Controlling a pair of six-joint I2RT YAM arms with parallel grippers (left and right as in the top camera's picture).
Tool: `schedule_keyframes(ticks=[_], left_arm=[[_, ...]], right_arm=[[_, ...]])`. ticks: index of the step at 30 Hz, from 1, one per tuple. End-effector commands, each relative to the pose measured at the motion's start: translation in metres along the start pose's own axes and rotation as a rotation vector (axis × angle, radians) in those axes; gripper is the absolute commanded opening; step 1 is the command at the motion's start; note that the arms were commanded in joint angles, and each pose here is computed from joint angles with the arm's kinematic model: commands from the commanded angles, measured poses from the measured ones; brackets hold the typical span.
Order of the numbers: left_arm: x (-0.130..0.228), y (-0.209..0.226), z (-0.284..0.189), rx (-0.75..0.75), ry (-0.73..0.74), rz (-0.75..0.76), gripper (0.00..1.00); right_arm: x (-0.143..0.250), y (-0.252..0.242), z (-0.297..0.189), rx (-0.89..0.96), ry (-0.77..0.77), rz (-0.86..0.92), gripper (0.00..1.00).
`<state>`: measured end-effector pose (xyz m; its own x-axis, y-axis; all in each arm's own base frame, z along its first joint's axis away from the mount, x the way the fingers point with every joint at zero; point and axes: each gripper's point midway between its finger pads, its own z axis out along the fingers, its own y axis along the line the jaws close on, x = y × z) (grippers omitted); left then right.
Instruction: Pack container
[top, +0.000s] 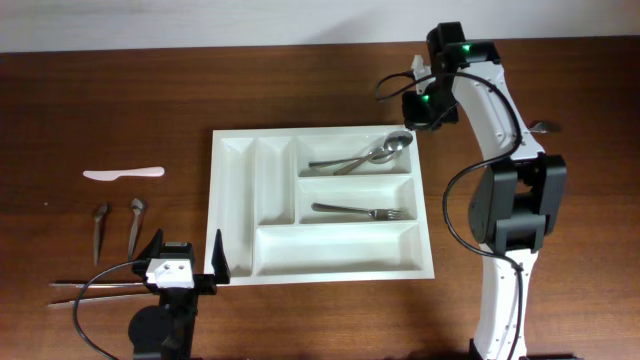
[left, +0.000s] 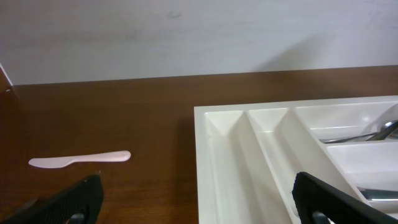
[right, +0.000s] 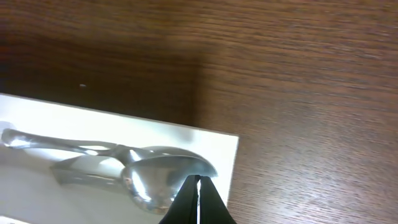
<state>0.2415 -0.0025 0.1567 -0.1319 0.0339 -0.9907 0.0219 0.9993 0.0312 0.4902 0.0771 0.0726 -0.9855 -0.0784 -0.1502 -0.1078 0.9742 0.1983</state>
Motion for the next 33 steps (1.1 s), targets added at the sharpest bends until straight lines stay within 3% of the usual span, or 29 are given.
schedule_keyframes(ticks=[1, 33], left_arm=[[0.002, 0.002, 0.000, -0.011, -0.002, 0.015, 0.99], [0.002, 0.002, 0.000, -0.011, -0.002, 0.015, 0.99]], right_arm=[[-0.005, 0.009, 0.002, -0.015, -0.012, -0.009, 0.04], [0.014, 0.007, 0.027, -0.023, 0.049, -0.001, 0.04]])
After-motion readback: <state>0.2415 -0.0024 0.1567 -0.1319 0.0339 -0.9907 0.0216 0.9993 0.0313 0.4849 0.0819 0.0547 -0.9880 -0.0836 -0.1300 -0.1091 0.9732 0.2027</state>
